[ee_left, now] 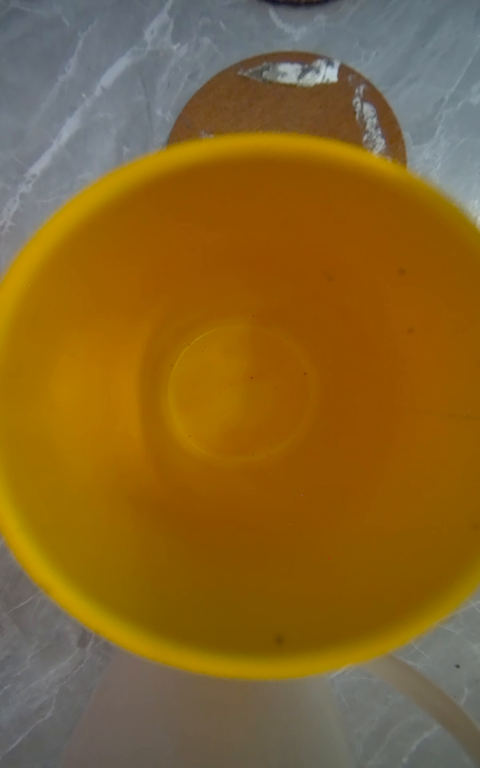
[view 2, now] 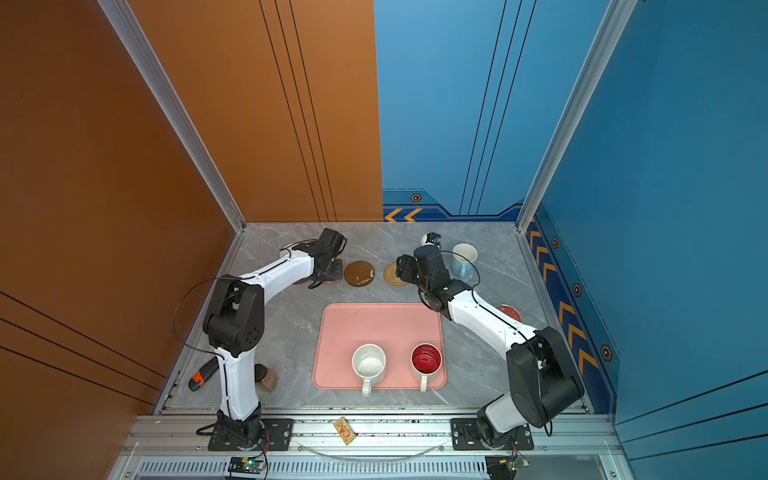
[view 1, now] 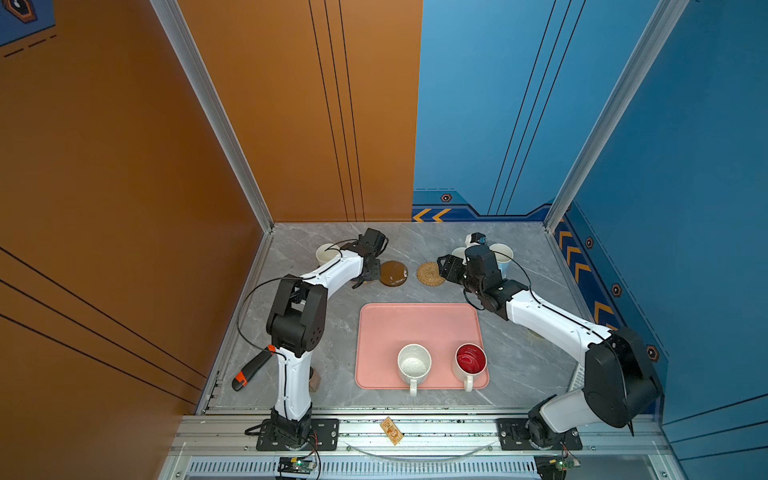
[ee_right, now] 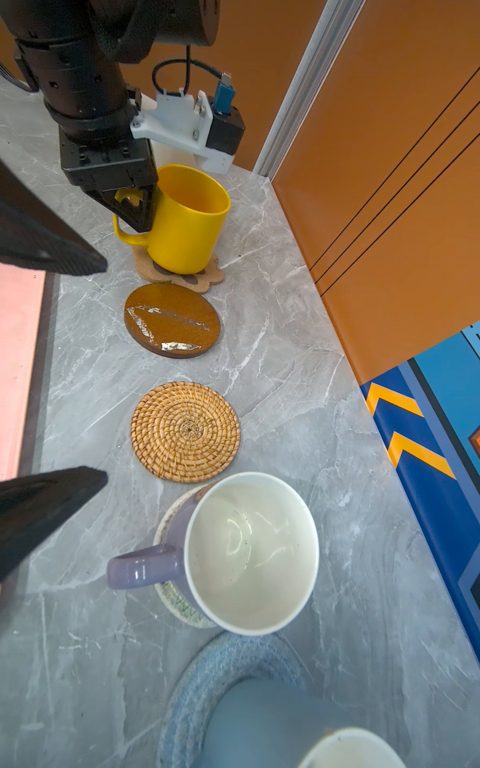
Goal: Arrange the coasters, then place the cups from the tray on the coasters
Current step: 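Lower the yellow mug onto the paw-shaped cork coaster with the left gripper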
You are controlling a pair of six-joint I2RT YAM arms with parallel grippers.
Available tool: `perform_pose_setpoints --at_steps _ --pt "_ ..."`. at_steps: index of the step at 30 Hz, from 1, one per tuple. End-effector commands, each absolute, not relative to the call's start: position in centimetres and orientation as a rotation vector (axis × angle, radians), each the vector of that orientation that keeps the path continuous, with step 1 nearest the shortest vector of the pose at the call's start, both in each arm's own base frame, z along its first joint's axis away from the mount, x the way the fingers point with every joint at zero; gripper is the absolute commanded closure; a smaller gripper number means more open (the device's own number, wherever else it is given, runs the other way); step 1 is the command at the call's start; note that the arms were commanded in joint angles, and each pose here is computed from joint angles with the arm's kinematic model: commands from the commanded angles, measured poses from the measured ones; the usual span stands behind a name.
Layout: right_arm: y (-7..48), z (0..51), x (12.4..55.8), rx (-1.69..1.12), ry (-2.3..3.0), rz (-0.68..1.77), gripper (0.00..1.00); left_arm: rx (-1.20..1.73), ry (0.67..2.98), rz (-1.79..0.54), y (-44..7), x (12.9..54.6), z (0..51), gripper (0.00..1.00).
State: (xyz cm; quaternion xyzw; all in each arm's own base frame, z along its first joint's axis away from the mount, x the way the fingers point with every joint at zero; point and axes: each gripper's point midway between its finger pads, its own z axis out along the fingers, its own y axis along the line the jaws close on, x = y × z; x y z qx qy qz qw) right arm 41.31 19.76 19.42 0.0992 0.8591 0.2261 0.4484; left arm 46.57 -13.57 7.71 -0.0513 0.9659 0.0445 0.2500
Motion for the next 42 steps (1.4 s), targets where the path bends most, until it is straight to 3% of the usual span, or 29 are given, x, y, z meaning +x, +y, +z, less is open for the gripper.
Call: perform_pose_setpoints --at_steps 1,26,29,35,42 --pt "19.6 19.4 41.3 0.235 2.122 0.556 0.28 -0.2 2.591 0.148 -12.4 47.2 8.3 1.0" --pt "18.8 19.7 41.1 0.248 2.116 0.545 0.28 -0.205 2.645 0.082 -13.1 46.9 6.6 1.0" --pt "18.7 19.6 41.1 0.25 2.116 0.542 0.28 -0.203 2.647 0.079 -13.1 46.7 6.7 0.94" --pt "18.8 19.7 41.1 0.249 2.113 0.545 0.28 -0.187 2.654 0.076 -13.2 46.3 6.9 0.73" --pt "18.7 19.8 41.0 0.25 2.112 0.545 0.28 -0.169 2.659 0.079 -13.5 46.0 7.1 0.59"
